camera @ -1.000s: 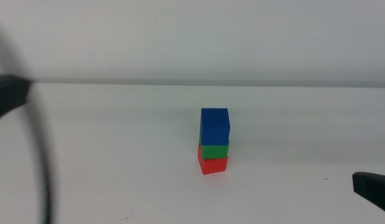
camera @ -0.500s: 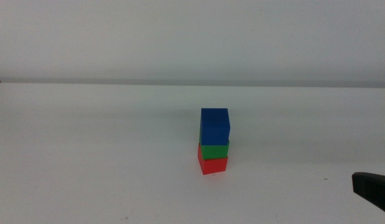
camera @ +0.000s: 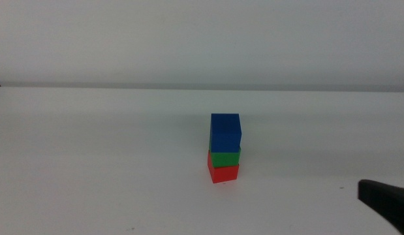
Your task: Stack red cubes first, then green, then blue cubes in a specific spot.
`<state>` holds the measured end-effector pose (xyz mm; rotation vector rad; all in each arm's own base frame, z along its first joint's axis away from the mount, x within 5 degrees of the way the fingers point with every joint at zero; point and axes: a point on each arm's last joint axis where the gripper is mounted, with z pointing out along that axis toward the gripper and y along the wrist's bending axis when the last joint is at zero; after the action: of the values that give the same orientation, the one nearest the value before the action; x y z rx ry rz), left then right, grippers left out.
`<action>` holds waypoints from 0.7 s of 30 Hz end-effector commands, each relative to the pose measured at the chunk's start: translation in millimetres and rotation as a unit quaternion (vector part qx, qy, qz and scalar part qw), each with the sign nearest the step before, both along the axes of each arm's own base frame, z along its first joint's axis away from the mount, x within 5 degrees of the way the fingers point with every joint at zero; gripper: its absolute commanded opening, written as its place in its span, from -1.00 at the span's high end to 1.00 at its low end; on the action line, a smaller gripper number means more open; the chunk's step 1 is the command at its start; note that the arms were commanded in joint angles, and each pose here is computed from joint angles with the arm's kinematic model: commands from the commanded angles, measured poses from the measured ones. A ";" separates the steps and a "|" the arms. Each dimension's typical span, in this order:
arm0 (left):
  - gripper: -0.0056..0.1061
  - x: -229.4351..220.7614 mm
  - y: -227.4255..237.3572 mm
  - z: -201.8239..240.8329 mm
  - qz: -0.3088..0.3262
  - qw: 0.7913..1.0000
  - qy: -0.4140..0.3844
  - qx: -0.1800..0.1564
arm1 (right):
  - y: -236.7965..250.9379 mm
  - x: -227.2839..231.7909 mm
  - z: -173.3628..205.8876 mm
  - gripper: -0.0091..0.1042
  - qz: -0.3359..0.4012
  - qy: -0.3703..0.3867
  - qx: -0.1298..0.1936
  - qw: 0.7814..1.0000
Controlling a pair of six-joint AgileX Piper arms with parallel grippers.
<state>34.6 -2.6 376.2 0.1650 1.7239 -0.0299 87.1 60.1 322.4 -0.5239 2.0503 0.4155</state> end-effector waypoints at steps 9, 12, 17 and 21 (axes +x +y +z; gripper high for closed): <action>-0.73 18.8 -4.1 -131.3 -0.007 0.999 -0.045 -0.005 | -40.2 -15.5 -96.2 -0.78 -0.159 -0.098 0.045 0.981; -0.73 16.6 -3.7 -159.3 -0.006 0.999 -0.034 -0.005 | -51.3 -22.4 -115.3 -0.78 -0.219 -0.113 0.033 0.969; -0.73 19.1 -4.3 -186.4 -0.008 1.000 -0.025 -0.008 | -58.6 -33.6 -143.7 -0.78 -0.265 -0.151 0.036 0.952; -0.73 19.9 -4.3 -190.3 -0.006 0.999 -0.032 -0.009 | -59.3 -33.0 -146.8 -0.78 -0.266 -0.150 0.025 0.952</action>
<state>55.5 -7.1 194.7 0.1773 1.6872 -0.0396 54.4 1.7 186.5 0.0301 1.7981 0.0880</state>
